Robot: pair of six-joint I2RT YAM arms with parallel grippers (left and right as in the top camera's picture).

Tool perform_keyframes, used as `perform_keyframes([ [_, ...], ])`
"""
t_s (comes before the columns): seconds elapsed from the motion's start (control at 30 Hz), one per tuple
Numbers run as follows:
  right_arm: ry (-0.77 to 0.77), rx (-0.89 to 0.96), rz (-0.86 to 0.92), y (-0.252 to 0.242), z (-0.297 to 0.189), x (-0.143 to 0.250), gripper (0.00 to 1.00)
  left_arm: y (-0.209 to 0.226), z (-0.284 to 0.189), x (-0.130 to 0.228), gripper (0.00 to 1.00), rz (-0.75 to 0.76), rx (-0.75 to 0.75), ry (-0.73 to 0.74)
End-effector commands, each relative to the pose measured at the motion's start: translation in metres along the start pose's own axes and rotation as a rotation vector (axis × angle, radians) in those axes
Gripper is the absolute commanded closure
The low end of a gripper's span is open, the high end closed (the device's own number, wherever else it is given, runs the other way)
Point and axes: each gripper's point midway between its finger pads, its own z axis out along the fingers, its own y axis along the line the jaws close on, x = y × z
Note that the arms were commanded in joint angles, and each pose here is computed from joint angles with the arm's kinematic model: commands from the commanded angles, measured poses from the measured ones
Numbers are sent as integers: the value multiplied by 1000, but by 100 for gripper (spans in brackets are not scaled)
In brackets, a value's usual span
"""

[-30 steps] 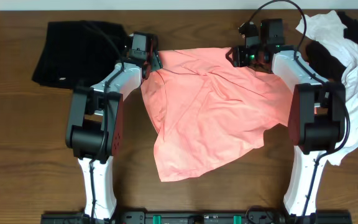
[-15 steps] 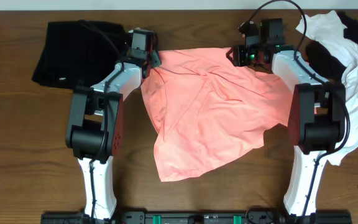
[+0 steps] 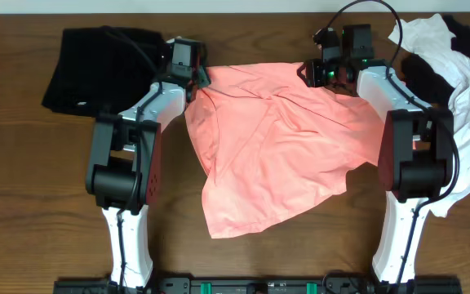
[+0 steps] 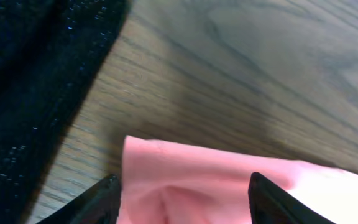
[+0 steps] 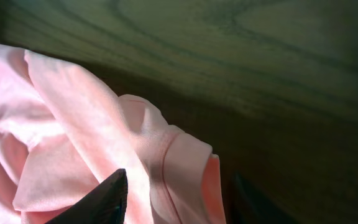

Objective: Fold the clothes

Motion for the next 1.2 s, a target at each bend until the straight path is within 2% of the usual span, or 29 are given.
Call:
perform_keyframes([
  [0.0, 15, -8, -12, 5, 6, 6, 51, 11, 0, -9, 32, -4, -37, -29],
  [0.6, -9, -8, -24, 6, 6, 0, 52, 7, 19, -8, 35, -15, -13, -68],
  [0.8, -15, -8, -26, 5, 6, -2, 62, 1, 20, -5, 47, -18, 20, -49],
  [1.0, -14, -8, -26, 5, 6, -2, 64, 3, 21, -1, 48, -14, 11, -36],
  [1.1, -17, -10, -28, 7, 7, -2, 72, 5, 22, 2, 51, -13, 6, -27],
  [1.17, -19, -11, -29, 8, 7, -3, 94, 6, 24, 4, 68, -12, 3, -21],
])
